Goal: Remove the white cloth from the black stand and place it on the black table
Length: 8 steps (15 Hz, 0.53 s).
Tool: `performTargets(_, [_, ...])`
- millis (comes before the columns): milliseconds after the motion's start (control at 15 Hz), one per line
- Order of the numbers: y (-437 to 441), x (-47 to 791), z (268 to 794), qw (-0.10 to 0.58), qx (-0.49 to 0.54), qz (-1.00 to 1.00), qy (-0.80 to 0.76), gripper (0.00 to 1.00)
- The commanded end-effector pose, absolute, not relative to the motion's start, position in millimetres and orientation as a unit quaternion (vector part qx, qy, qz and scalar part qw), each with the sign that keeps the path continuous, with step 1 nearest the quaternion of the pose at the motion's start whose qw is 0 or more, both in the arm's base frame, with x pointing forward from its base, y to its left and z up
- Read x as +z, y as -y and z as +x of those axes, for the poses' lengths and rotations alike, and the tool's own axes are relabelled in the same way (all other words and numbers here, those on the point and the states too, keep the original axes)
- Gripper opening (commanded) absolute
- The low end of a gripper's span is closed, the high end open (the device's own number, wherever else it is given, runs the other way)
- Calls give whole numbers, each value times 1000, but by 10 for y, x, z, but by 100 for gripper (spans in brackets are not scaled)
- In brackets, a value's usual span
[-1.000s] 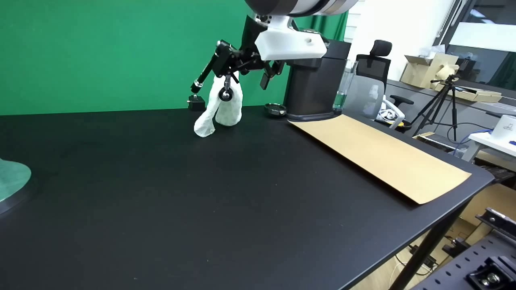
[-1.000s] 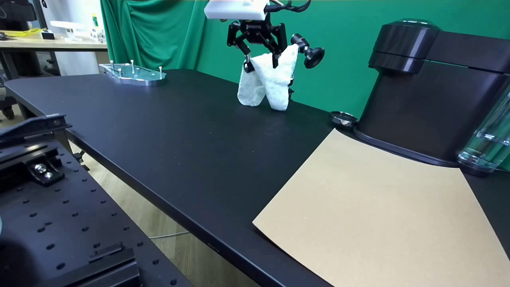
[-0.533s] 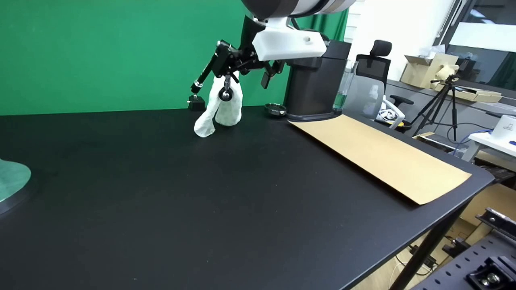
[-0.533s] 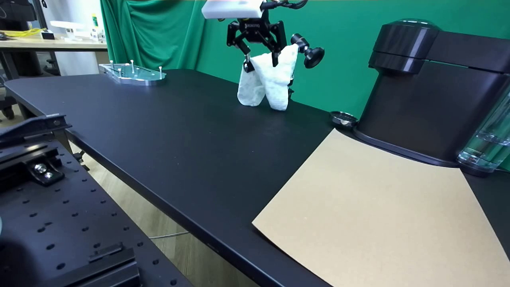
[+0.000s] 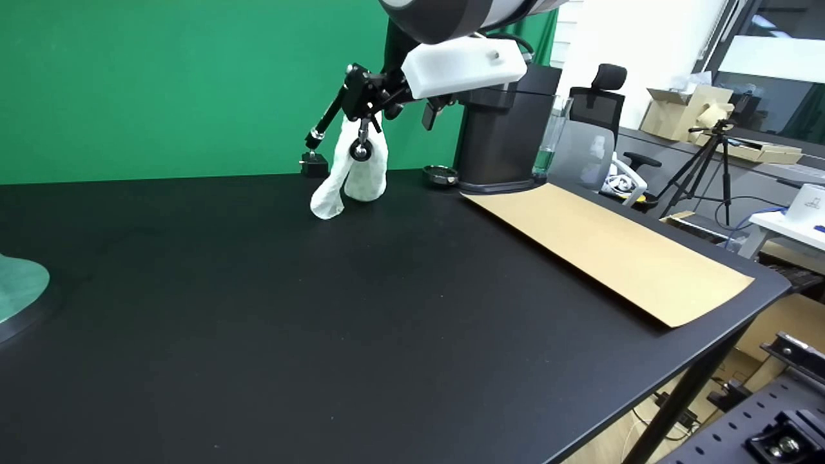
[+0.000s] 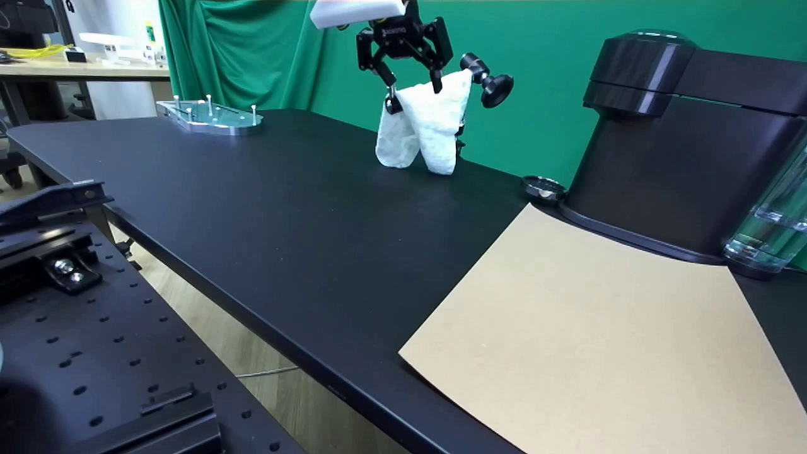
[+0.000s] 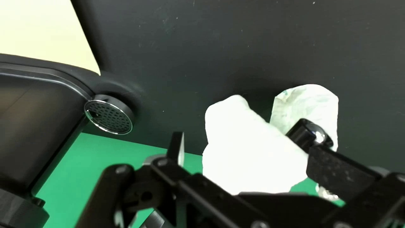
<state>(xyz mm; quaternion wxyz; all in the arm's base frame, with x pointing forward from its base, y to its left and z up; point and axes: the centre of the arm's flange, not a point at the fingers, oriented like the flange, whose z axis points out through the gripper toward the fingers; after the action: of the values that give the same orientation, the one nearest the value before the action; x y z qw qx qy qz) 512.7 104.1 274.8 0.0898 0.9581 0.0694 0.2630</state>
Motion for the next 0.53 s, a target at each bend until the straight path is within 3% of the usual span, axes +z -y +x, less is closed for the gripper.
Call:
performTargets(0, [-1257,3203,4889,103,319,940,-61,100])
performTargets(467, [-1439,3716,4717,116,404,906,-52,100])
